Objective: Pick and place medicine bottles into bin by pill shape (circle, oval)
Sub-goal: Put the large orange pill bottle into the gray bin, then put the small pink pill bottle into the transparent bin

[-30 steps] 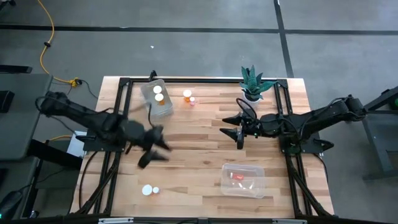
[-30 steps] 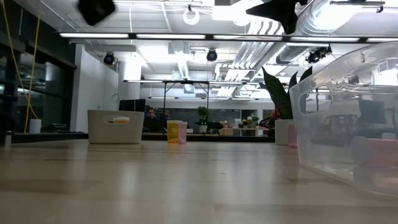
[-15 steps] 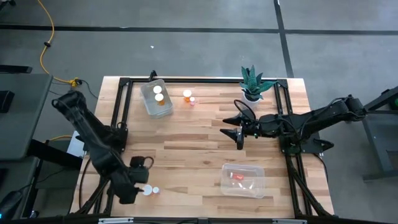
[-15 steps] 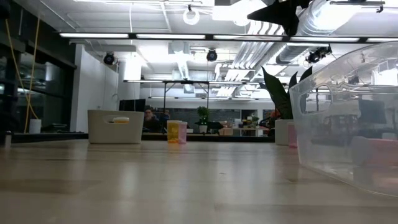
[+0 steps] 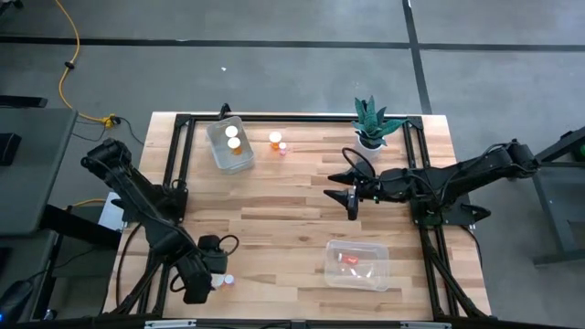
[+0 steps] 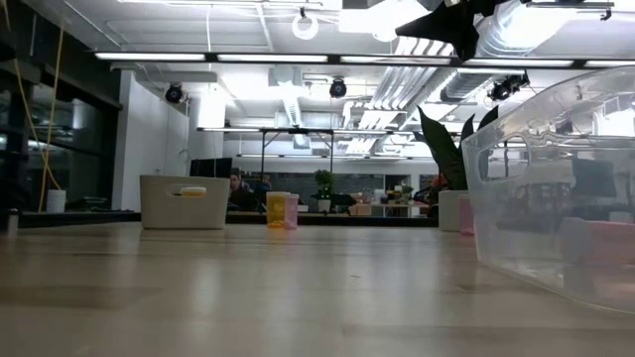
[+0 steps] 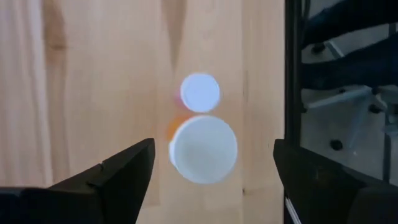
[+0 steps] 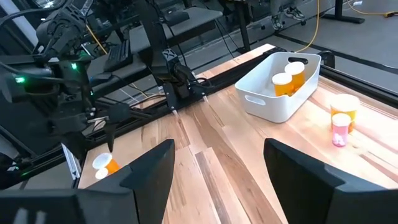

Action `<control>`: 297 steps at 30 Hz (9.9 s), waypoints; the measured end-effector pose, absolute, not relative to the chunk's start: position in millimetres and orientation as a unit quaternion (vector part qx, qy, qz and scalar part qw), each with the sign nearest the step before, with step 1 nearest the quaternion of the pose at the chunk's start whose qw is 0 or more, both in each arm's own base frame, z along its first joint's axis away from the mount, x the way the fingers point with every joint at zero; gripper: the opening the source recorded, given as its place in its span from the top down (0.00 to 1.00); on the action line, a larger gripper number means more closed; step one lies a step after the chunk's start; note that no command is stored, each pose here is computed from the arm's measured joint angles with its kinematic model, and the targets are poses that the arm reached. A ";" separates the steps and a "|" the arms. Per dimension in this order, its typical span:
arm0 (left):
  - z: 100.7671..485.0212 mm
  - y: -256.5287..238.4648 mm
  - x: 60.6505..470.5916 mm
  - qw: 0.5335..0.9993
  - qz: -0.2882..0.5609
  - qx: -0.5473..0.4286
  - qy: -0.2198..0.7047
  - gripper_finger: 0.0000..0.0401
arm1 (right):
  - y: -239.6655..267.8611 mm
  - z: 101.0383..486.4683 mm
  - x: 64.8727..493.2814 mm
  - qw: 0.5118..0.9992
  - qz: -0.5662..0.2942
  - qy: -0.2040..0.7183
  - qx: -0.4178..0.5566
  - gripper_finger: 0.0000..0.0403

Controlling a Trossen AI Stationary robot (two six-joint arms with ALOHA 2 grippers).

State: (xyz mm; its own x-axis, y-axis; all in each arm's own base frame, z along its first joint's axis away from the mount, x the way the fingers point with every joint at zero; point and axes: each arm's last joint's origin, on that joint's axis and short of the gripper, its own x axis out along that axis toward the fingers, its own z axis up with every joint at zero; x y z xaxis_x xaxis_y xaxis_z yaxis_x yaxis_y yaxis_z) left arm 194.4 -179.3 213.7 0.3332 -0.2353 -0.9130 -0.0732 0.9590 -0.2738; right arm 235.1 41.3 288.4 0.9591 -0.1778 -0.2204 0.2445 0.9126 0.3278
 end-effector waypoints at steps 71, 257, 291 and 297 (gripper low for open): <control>299.0 -88.3 161.3 0.833 0.165 -0.112 0.516 0.50 | 40.4 283.1 233.5 0.970 -0.125 0.117 0.172 0.40; 166.0 -209.4 218.7 0.832 -0.070 0.127 0.536 0.70 | 39.3 291.4 235.3 0.977 -0.138 0.076 0.141 0.40; 280.3 -14.4 303.0 0.949 0.105 0.017 0.296 0.71 | 69.1 250.4 310.6 0.979 -0.015 0.205 0.010 0.40; 275.0 -8.9 320.5 0.941 0.114 0.017 0.319 0.71 | 67.5 243.1 335.2 0.966 -0.067 0.249 -0.009 0.40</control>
State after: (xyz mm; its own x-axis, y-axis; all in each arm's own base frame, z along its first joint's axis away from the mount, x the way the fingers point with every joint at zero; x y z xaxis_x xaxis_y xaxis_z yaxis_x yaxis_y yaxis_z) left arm 320.5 -8.9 275.0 0.7700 0.2258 -0.5967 -0.2045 0.9733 0.1044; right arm 335.2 67.5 243.1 0.8673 -0.1344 -0.4792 0.1254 0.9908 -0.0508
